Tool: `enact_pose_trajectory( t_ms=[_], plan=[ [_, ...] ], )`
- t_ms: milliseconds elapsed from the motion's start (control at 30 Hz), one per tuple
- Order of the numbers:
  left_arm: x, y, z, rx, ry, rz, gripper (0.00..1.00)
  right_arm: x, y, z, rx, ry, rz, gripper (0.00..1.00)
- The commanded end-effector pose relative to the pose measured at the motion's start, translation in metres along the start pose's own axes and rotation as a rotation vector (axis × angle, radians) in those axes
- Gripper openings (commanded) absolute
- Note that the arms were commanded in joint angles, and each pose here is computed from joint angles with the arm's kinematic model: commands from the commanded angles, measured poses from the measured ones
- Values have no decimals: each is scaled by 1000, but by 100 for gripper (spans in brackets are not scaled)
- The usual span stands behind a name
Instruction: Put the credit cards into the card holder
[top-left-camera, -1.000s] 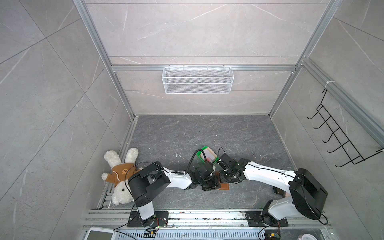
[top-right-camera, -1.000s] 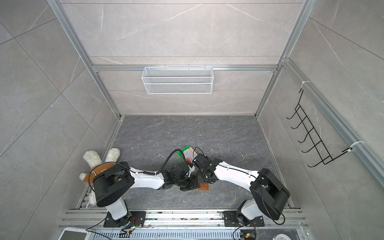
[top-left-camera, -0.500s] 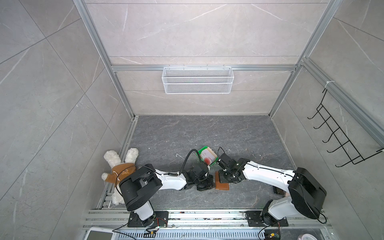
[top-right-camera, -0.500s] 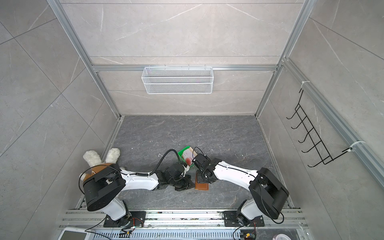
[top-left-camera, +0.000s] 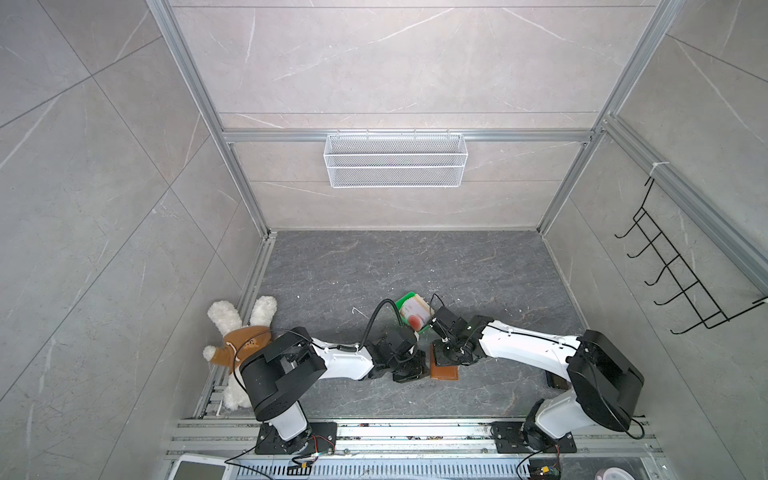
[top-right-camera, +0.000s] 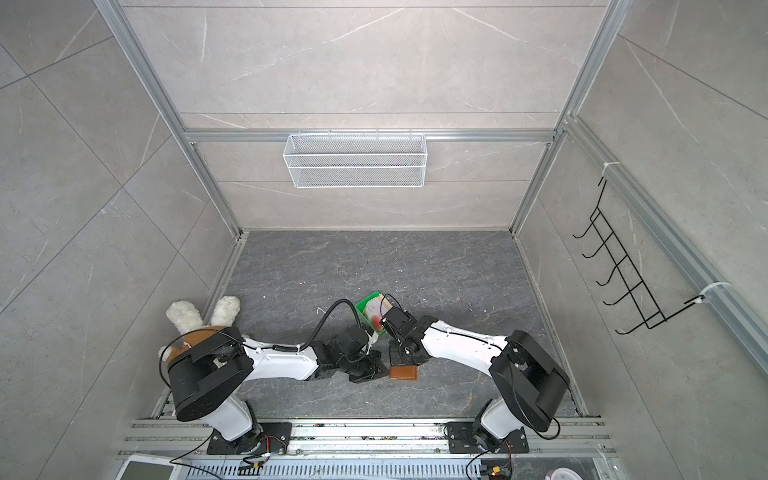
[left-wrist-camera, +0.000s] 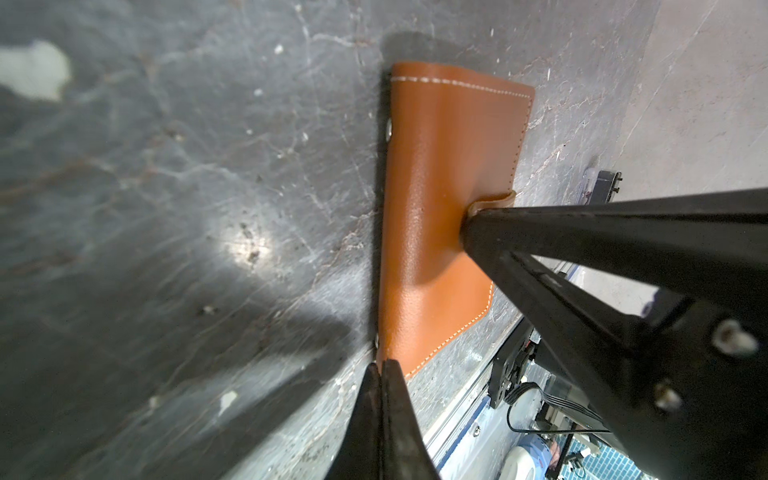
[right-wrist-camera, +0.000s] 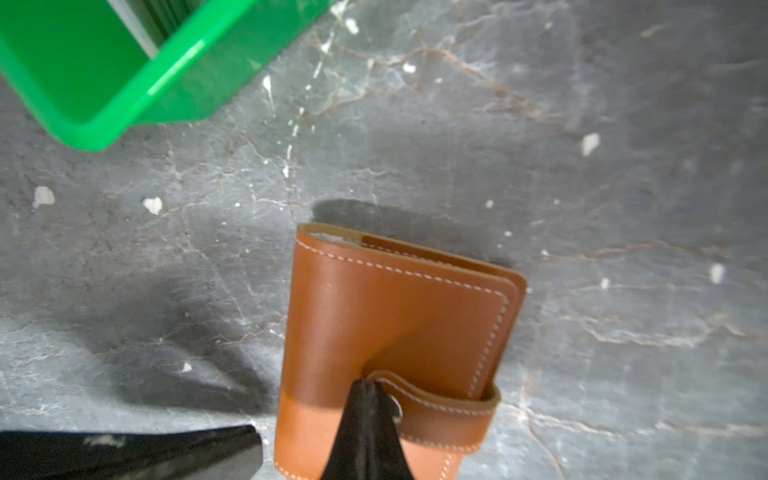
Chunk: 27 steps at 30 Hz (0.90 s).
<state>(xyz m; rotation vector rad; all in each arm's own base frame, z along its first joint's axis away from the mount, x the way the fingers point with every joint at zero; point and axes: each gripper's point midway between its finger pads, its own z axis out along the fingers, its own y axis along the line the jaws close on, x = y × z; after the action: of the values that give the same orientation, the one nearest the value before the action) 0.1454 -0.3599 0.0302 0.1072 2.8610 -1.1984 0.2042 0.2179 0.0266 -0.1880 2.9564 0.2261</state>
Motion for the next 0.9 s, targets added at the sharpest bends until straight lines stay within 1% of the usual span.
enact_pose_trajectory(
  t_ms=[0, 67, 133, 233, 367, 433, 467, 500, 567, 600, 633, 700, 767, 867],
  plan=[
    [-9, -7, -6, 21, -30, 0, 1, 33, -18, 26, 61, 119, -14, 0],
    [-12, -7, -12, 19, -38, 6, 1, 27, -11, 19, 26, 81, -11, 1],
    [-17, -6, -20, 22, -53, 10, 3, 16, -3, 5, -15, 25, -17, 14],
    [-28, -5, -39, 18, -84, 20, 8, -5, 7, -20, -63, -74, -33, 36],
    [-47, 2, -72, 2, -143, 23, 22, -32, 8, -56, -105, -202, -38, 65],
    [-57, 9, -89, -11, -178, 21, 32, -46, 5, -72, -120, -257, -30, 76],
    [-62, 13, -100, -15, -199, 20, 39, -53, 1, -80, -122, -286, -21, 81],
    [-69, 19, -111, -28, -223, 15, 46, -61, -3, -87, -120, -313, -14, 84],
    [-80, 27, -134, -37, -280, 12, 63, -74, -13, -97, -103, -352, -7, 87],
    [-87, 33, -145, -51, -310, 14, 71, -81, -19, -101, -85, -377, 1, 91],
    [-93, 39, -155, -80, -341, 18, 75, -87, -24, -103, -70, -398, 8, 95],
    [-104, 58, -174, -159, -404, 18, 81, -103, -34, -108, -67, -443, 26, 96],
    [-114, 71, -190, -207, -469, 26, 89, -119, -51, -112, -50, -493, 72, 99],
    [-129, 91, -214, -281, -569, 17, 98, -141, -80, -121, -43, -588, 136, 100]
  ],
)
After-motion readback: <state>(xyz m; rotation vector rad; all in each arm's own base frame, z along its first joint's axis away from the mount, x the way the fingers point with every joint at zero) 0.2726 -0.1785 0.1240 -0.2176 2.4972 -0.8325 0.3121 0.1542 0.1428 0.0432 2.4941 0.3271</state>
